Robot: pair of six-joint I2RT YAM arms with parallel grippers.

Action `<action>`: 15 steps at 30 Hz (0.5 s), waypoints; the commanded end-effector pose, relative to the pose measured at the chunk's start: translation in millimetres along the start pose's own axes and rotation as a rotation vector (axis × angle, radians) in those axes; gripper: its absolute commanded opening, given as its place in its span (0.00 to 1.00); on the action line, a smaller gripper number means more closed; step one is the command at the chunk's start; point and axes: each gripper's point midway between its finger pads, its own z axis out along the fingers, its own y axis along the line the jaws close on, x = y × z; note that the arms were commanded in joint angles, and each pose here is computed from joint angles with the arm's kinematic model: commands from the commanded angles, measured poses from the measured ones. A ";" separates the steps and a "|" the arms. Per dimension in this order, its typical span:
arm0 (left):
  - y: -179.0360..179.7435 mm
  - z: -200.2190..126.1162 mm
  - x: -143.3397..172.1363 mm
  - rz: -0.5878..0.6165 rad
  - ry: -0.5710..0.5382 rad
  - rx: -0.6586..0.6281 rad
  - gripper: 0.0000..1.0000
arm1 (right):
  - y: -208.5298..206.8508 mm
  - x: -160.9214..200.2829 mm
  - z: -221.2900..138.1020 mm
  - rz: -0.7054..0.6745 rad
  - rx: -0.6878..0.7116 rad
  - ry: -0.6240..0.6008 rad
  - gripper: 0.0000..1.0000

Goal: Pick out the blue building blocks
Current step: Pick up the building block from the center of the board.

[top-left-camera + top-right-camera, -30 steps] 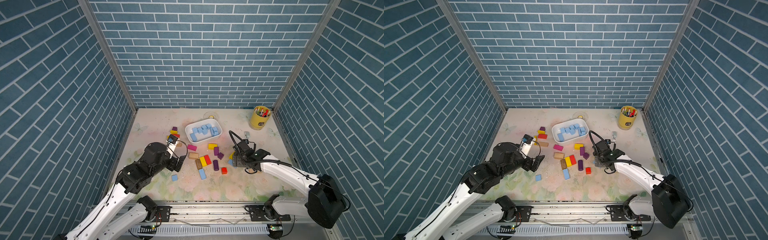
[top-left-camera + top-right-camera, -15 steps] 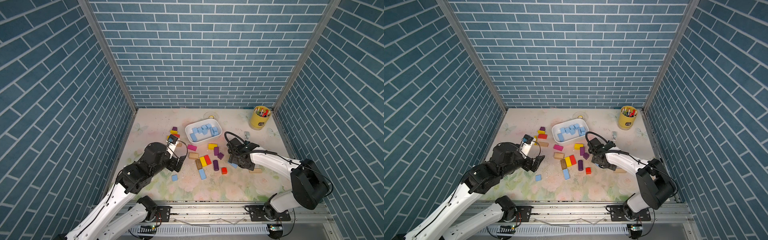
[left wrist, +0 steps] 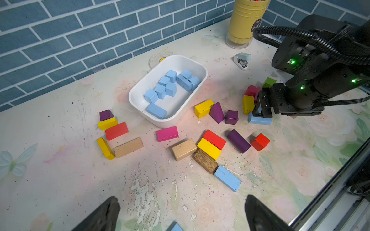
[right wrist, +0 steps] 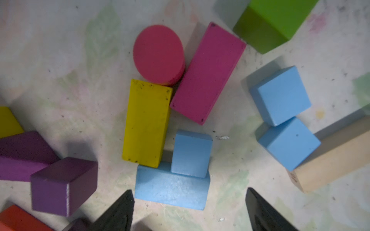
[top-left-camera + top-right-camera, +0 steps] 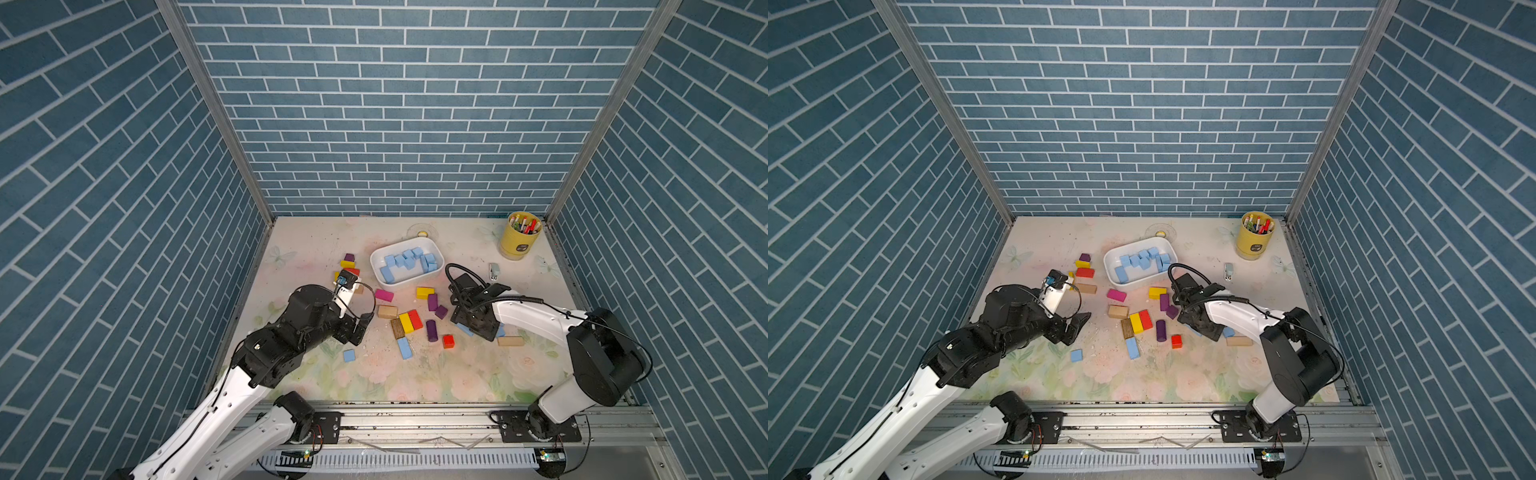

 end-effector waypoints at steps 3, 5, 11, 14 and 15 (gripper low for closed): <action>-1.4 -1.3 -2.6 0.007 -0.015 0.013 1.00 | 7.4 1.6 2.4 0.081 -0.016 0.019 0.86; -1.7 -1.3 -2.7 0.008 -0.015 0.014 0.99 | 7.0 2.6 4.8 0.085 -0.010 0.023 0.85; -1.2 -0.7 -1.8 0.008 -0.010 0.011 0.99 | 8.6 5.3 11.1 0.089 -0.002 0.036 0.82; -1.1 -0.7 -1.7 0.008 -0.010 0.011 0.99 | 9.6 5.3 12.6 0.091 -0.001 0.037 0.80; -1.4 -0.5 -1.6 0.009 -0.009 0.012 0.99 | 9.9 5.3 13.0 0.092 -0.002 0.038 0.80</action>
